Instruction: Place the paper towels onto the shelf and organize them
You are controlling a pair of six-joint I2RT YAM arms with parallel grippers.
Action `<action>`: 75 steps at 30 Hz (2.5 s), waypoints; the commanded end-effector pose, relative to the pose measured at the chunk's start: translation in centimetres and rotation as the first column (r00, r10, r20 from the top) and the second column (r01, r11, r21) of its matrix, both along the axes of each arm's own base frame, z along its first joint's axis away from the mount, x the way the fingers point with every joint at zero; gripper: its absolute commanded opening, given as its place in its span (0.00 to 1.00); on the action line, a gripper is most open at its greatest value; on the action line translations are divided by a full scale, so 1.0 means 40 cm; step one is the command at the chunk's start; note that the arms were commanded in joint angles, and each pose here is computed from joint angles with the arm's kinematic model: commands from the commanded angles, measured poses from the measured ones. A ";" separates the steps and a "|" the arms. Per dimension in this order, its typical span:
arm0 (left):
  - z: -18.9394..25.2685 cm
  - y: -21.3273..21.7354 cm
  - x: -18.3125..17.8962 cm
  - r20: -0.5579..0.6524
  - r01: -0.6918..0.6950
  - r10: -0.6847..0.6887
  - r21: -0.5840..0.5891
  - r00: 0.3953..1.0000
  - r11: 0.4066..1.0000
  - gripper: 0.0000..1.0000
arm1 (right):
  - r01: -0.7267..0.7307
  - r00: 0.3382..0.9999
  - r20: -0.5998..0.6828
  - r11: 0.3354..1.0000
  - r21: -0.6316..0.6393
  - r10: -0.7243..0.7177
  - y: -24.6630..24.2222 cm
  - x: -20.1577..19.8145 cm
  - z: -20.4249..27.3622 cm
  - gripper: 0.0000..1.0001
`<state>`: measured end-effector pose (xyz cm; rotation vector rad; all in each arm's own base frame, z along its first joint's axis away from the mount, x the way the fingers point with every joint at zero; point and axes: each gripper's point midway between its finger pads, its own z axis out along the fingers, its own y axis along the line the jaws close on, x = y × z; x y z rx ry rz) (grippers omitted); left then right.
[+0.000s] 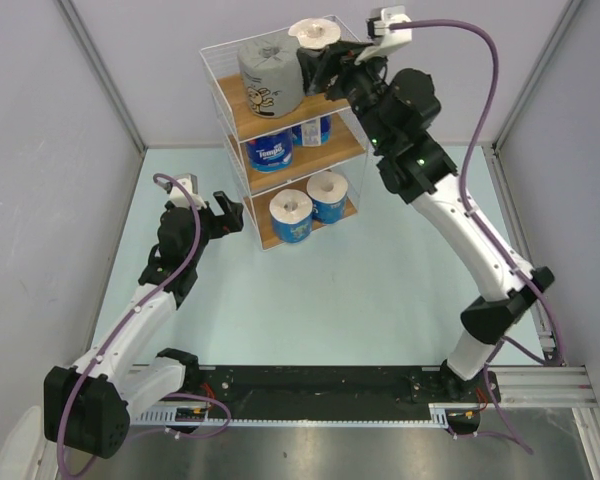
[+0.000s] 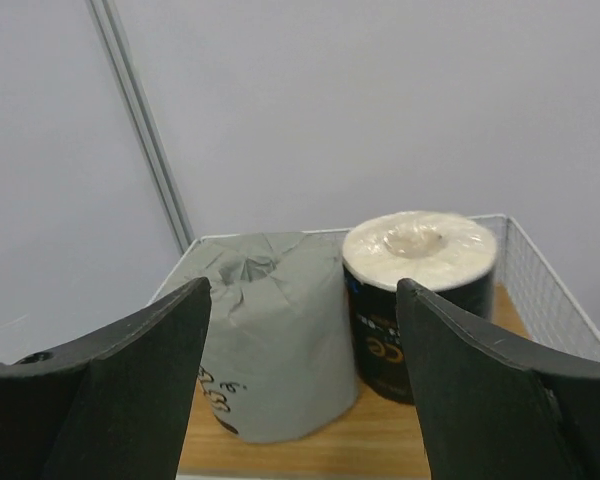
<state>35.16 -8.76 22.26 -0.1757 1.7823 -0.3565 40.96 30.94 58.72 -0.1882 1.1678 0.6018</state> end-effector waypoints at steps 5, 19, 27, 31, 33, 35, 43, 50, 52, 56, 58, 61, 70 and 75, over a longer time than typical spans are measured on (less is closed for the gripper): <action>0.065 -0.008 0.011 0.071 0.014 -0.011 -0.041 0.997 0.999 1.00 | 0.044 0.999 0.029 0.999 0.030 -0.045 -0.175 -0.158 -0.024 0.80; 0.066 -0.040 0.019 0.054 0.071 -0.067 -0.065 0.996 0.995 1.00 | 0.030 0.921 -0.378 0.985 -0.171 -0.094 -0.207 -0.176 -0.707 0.85; 0.066 -0.035 0.014 0.059 0.071 -0.069 -0.043 0.996 0.997 1.00 | -0.046 0.943 -0.330 0.958 -0.282 -0.051 -0.130 -0.107 -0.922 0.94; 0.063 -0.035 0.014 0.060 0.072 -0.069 -0.040 0.996 0.997 1.00 | -0.113 0.961 -0.275 0.928 -0.356 0.012 -0.084 -0.093 -0.963 1.00; 0.061 -0.035 0.014 0.057 0.073 -0.071 -0.039 0.996 0.997 1.00 | -0.134 0.965 -0.258 0.921 -0.366 0.038 -0.067 -0.084 -0.978 1.00; 0.062 -0.034 0.014 0.058 0.070 -0.068 -0.041 0.996 0.997 1.00 | -0.135 0.968 -0.248 0.922 -0.364 0.044 -0.062 -0.070 -0.976 1.00; 0.057 -0.034 0.015 0.055 0.070 -0.068 -0.040 0.996 0.997 1.00 | -0.227 0.943 -0.317 0.884 -0.409 0.095 -0.015 -0.028 -1.066 1.00; 0.048 -0.036 0.017 0.046 0.068 -0.066 -0.046 0.997 0.997 1.00 | -0.247 0.929 -0.354 0.886 -0.391 0.103 0.012 -0.002 -1.086 1.00; 0.046 -0.035 0.018 0.045 0.068 -0.066 -0.048 0.997 0.997 1.00 | -0.248 0.927 -0.360 0.887 -0.389 0.101 0.016 0.005 -1.090 1.00; 0.048 -0.034 0.017 0.048 0.067 -0.064 -0.048 0.997 0.997 1.00 | -0.265 0.917 -0.385 0.882 -0.390 0.106 0.029 0.012 -1.114 1.00; 0.047 -0.034 0.016 0.048 0.067 -0.064 -0.048 0.997 0.997 1.00 | -0.264 0.914 -0.392 0.882 -0.390 0.100 0.029 0.015 -1.121 1.00; 0.044 -0.033 0.018 0.046 0.065 -0.062 -0.051 0.997 0.997 1.00 | -0.274 0.907 -0.410 0.878 -0.393 0.100 0.033 0.016 -1.142 1.00; 0.044 -0.033 0.018 0.045 0.064 -0.062 -0.052 0.997 0.997 1.00 | -0.297 0.892 -0.437 0.880 -0.371 0.117 0.054 0.030 -1.168 1.00; 0.043 -0.033 0.018 0.045 0.065 -0.063 -0.056 0.997 0.996 1.00 | -0.295 0.893 -0.434 0.883 -0.366 0.119 0.064 0.045 -1.170 1.00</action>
